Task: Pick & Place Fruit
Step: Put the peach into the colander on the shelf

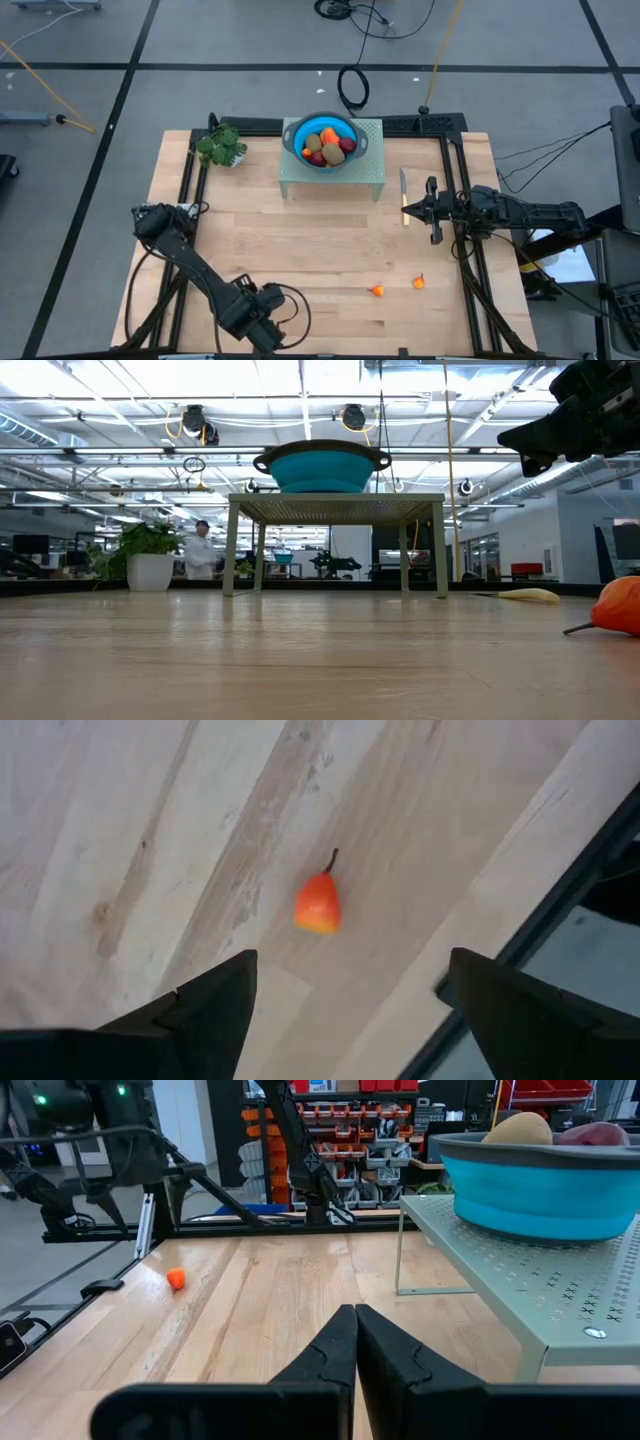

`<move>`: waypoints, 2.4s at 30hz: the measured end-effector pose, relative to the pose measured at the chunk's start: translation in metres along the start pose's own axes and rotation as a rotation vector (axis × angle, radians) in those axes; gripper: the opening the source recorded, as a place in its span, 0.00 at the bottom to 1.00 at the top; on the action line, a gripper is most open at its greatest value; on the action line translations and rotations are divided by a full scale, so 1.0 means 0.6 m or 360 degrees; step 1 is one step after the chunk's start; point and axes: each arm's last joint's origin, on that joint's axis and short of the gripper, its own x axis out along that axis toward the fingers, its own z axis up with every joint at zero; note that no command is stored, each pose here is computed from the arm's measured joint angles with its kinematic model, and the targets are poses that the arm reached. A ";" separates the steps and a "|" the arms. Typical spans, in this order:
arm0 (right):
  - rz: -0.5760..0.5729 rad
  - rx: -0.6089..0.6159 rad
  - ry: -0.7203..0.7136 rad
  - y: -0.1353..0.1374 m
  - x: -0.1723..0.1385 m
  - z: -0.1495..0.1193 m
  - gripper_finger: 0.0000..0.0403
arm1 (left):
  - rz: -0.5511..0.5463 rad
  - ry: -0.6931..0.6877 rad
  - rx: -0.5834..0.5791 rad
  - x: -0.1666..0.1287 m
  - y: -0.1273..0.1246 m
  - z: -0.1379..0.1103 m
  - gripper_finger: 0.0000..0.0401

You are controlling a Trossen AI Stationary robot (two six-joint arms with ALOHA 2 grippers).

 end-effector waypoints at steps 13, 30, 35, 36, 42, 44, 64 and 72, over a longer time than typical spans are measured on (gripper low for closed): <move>0.0000 0.0000 0.0000 0.000 0.000 0.000 0.01 | 0.0118 0.0045 0.0313 0.065 0.015 -0.023 0.82; 0.0000 0.0000 0.0000 0.000 0.000 0.000 0.01 | 0.0132 -0.0171 0.0409 0.080 0.013 -0.017 0.82; 0.0000 0.0000 0.0000 0.000 0.000 0.000 0.01 | 0.0120 -0.0177 0.0441 0.080 0.011 -0.019 0.82; 0.0000 0.0000 0.0000 0.000 0.000 0.000 0.01 | 0.0118 -0.0178 0.0441 0.080 0.010 -0.019 0.82; 0.0000 0.0000 0.0000 0.000 0.000 0.000 0.01 | 0.0128 -0.0213 0.0442 0.080 0.010 -0.017 0.82; 0.0000 0.0000 0.0000 0.000 0.000 0.000 0.01 | 0.0117 -0.0223 0.0444 0.080 0.009 -0.017 0.82; 0.0000 0.0000 0.0001 0.000 0.000 0.000 0.01 | 0.0031 -0.0177 0.0356 0.137 0.020 -0.024 0.82; 0.0000 0.0000 0.0001 0.000 0.000 0.000 0.01 | 0.0054 -0.0127 0.0352 0.153 0.030 -0.028 0.82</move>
